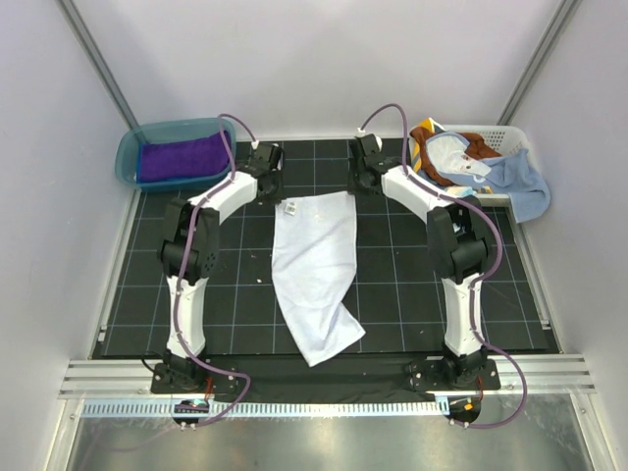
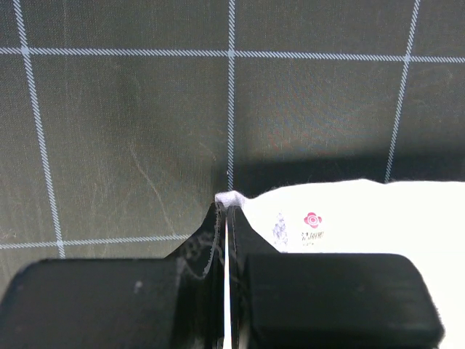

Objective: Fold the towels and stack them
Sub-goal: Flatten out the crumpled towel

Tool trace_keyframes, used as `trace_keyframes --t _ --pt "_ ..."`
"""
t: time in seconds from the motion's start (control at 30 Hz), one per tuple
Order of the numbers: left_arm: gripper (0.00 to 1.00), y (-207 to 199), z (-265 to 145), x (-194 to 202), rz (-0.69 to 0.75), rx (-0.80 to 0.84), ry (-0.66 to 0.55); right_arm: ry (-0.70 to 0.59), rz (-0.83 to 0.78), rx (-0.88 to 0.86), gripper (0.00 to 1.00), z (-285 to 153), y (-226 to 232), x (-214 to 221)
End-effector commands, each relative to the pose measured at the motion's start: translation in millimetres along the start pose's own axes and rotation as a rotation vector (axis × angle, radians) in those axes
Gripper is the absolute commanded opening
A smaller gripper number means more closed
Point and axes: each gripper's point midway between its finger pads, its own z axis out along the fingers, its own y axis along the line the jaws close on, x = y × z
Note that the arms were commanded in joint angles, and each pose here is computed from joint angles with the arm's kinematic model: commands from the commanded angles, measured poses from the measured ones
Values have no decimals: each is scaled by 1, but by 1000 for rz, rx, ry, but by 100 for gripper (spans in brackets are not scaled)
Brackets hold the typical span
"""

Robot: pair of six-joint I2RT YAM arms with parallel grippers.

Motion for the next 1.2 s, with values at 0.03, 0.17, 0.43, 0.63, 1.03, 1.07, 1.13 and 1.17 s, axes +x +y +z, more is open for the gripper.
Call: trace_keyframes --t 0.03,0.17,0.43,0.63,1.03,1.07,1.13,1.17 --pt "0 -6 -24 -24 -26 43 -73 -93 0 -9 1 -26 2 -29" --pt "0 -11 -45 -38 -37 74 -122 -120 5 -8 1 -40 0 -35" --pt "0 -20 -113 -52 -74 151 -186 -223 2 -80 1 -117 6 -65" --pt "0 -38 -193 -47 7 249 -260 -349 -7 -207 1 -210 16 -78" --pt "0 -52 -362 -1 137 477 -464 -547 -71 -484 1 -385 26 -58" --pt "0 -51 -380 1 140 511 -493 -549 -71 -495 1 -391 26 -56" --pt "0 -51 -399 5 147 551 -512 -549 -75 -540 1 -406 30 -51" --pt "0 -50 -412 8 151 575 -529 -565 -74 -557 1 -417 30 -50"
